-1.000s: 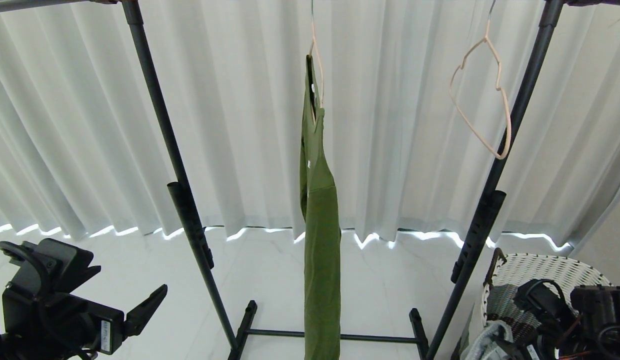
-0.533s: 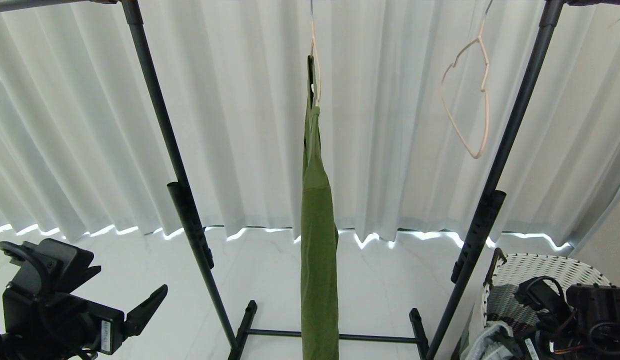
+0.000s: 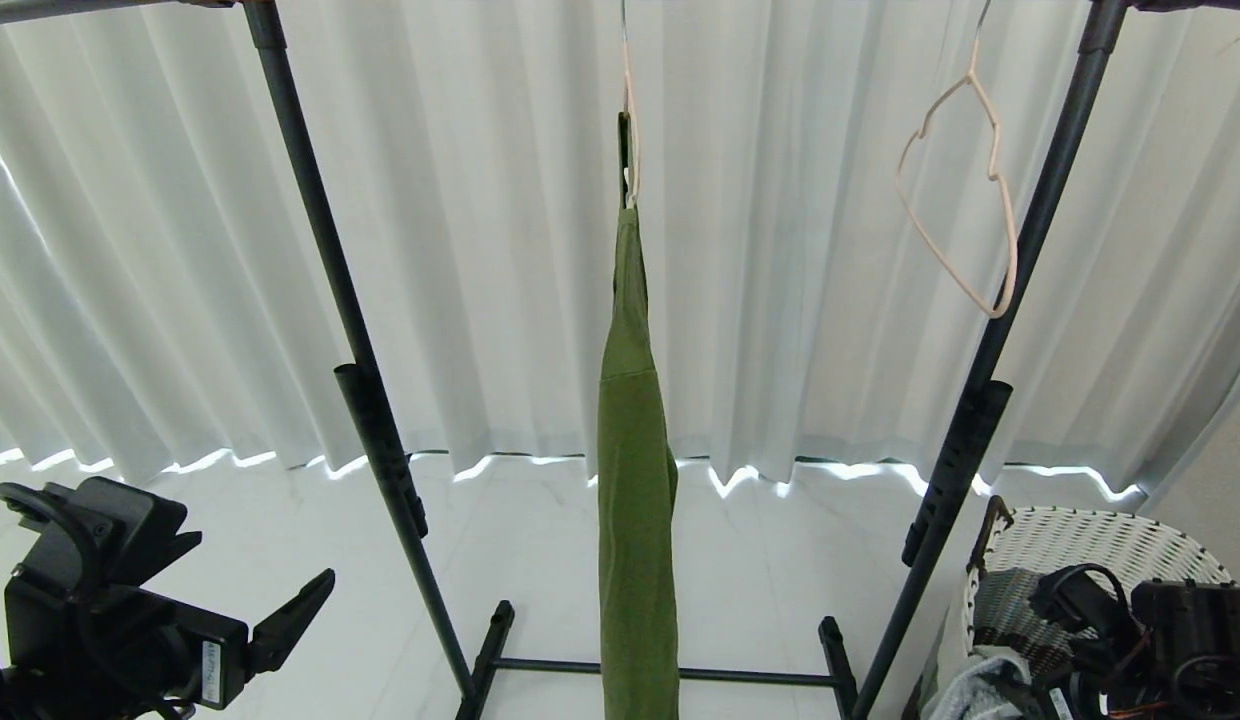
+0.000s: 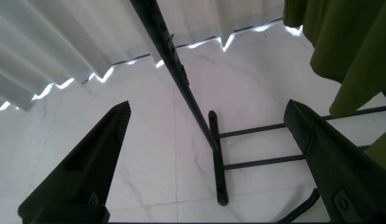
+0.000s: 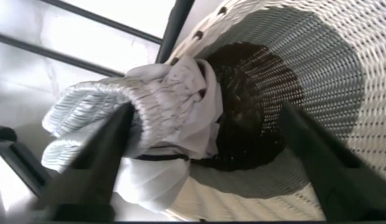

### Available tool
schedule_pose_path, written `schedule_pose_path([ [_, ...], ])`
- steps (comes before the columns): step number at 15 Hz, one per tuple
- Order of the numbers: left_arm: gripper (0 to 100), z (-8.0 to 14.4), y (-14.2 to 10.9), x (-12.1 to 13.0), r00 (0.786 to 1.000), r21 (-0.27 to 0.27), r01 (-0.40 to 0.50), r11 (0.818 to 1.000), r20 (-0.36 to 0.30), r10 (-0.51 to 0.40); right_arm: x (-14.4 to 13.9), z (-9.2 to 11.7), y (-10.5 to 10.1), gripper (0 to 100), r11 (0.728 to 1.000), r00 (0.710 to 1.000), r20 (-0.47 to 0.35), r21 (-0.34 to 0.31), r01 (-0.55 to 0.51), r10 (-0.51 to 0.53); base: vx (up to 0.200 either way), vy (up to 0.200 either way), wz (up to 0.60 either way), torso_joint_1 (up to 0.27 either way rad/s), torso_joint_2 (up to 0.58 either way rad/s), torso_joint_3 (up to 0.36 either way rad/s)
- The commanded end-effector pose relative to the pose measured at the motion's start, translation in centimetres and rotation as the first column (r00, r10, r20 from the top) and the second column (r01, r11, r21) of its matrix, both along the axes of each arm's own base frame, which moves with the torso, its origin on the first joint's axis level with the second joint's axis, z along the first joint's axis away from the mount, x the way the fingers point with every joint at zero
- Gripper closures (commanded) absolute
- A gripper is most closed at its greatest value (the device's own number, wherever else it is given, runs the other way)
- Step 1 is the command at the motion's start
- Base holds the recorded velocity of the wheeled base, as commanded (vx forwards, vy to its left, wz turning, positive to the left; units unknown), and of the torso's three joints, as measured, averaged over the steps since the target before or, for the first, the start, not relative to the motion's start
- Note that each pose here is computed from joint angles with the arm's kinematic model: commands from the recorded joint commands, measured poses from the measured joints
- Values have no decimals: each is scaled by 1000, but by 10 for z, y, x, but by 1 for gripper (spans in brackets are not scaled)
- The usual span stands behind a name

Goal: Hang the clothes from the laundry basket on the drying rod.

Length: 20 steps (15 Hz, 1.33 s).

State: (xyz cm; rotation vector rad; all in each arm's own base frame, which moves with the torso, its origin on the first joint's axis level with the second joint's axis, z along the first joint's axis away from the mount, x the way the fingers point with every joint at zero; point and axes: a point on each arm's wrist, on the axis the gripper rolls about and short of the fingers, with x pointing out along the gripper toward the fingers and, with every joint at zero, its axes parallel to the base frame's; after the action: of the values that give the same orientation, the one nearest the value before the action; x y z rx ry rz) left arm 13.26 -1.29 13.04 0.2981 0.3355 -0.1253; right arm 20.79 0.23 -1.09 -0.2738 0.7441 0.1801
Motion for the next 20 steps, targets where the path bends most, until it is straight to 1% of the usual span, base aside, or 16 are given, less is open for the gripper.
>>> schedule_pose_path([
  [1,0,0,0,0,1000,0,-1,1000,1,1,0,0,0,100,1000,1000,4,1,-3,3,0,0,0,0,0,0],
  [4,0,-1,0,-1,1000,0,0,1000,-4,0,4,5,1,100,1000,998,61,5,-2,2,0,0,0,0,0,0],
  [6,0,-1,0,-1,1000,0,-1,1000,-1,1,4,17,1,100,1000,993,118,25,13,-16,0,0,0,0,0,0],
  [7,0,-1,0,-1,1000,-1,-2,1000,-1,2,3,31,2,100,999,983,183,42,23,-30,0,0,0,0,0,0],
  [9,0,-2,0,-1,1000,0,0,1000,-7,0,-1,55,1,100,999,957,289,45,23,-35,0,0,0,0,0,0],
  [10,0,-2,0,-1,1000,1,-1,1000,-10,1,-6,69,2,100,999,938,344,46,20,-35,0,0,0,0,0,0],
  [11,0,-2,0,-1,1000,1,2,1000,-10,-2,-8,75,2,100,999,928,370,47,18,-35,0,0,0,0,0,0],
  [12,0,-3,0,-1,1000,2,0,1000,-15,0,-14,90,5,100,999,898,440,52,-5,-19,0,0,0,0,0,0],
  [14,0,-3,0,-1,1000,1,2,1000,-15,-2,-21,107,9,100,998,857,515,54,-31,-2,0,0,0,0,0,0],
  [16,0,-3,0,-2,1000,1,2,1000,-13,-2,-22,130,12,100,994,787,617,93,-54,-15,0,0,0,0,0,0],
  [17,0,-4,0,-3,1000,1,2,1000,-15,-2,-23,139,14,100,992,757,653,109,-66,-22,0,0,0,0,0,0],
  [18,0,-5,0,-3,1000,1,2,1000,-16,-2,-26,146,14,100,991,735,678,111,-72,-22,0,0,0,0,0,0],
  [19,0,-5,0,-3,1000,1,2,1000,-16,-2,-26,146,14,100,991,734,679,111,-71,-23,0,0,0,0,0,0],
  [20,0,-5,0,-3,1000,1,2,1000,-16,-2,-31,152,15,100,991,710,704,111,-81,-21,0,0,0,0,0,0],
])
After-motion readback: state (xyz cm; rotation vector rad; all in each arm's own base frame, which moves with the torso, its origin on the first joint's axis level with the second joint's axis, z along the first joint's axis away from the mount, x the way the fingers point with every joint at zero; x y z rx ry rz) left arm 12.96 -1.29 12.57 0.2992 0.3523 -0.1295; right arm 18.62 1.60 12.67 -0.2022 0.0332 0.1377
